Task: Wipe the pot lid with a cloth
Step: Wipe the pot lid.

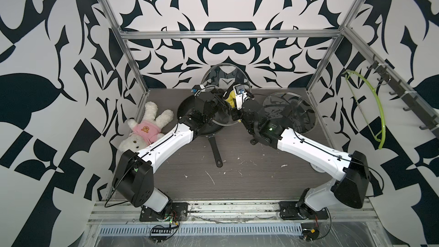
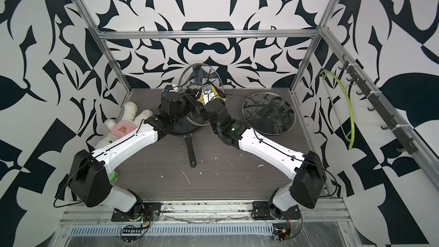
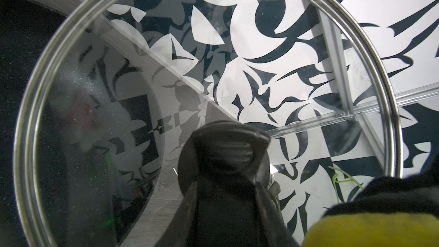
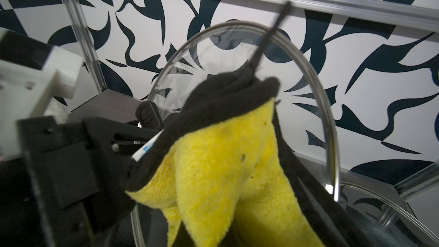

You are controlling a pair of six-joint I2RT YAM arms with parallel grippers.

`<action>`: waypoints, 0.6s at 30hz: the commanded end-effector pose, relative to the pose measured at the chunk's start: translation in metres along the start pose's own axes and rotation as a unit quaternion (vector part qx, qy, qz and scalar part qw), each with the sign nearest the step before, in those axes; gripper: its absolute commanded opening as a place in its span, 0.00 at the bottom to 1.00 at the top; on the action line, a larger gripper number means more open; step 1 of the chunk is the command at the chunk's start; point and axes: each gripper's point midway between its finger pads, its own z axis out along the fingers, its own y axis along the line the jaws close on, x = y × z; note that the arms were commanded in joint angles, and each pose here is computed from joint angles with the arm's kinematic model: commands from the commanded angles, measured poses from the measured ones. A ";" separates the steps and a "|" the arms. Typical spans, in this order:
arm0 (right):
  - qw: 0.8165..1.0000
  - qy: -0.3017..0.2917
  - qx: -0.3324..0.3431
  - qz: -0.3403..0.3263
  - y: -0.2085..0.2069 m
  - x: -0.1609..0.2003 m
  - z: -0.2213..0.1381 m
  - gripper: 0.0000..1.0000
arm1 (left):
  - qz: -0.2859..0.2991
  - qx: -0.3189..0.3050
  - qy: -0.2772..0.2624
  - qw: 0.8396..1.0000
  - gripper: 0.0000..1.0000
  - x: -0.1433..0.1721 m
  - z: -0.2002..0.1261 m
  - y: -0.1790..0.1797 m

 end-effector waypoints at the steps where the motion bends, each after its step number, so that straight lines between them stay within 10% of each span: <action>1: 0.998 -0.036 0.044 0.015 -0.018 -0.036 -0.009 0.00 | -0.019 0.131 -0.067 0.989 0.00 -0.047 -0.037 -0.076; 6: 0.997 -0.051 0.055 0.004 -0.026 -0.056 -0.009 0.00 | 0.139 0.152 -0.064 0.976 0.00 -0.040 -0.043 -0.089; 11: 0.998 -0.051 0.044 -0.005 -0.033 -0.075 -0.005 0.00 | 0.313 0.174 -0.081 0.930 0.00 -0.034 -0.059 -0.096; 18: 0.999 -0.027 -0.001 -0.038 -0.020 -0.090 0.011 0.00 | 0.553 0.264 -0.118 0.781 0.00 -0.012 -0.093 -0.125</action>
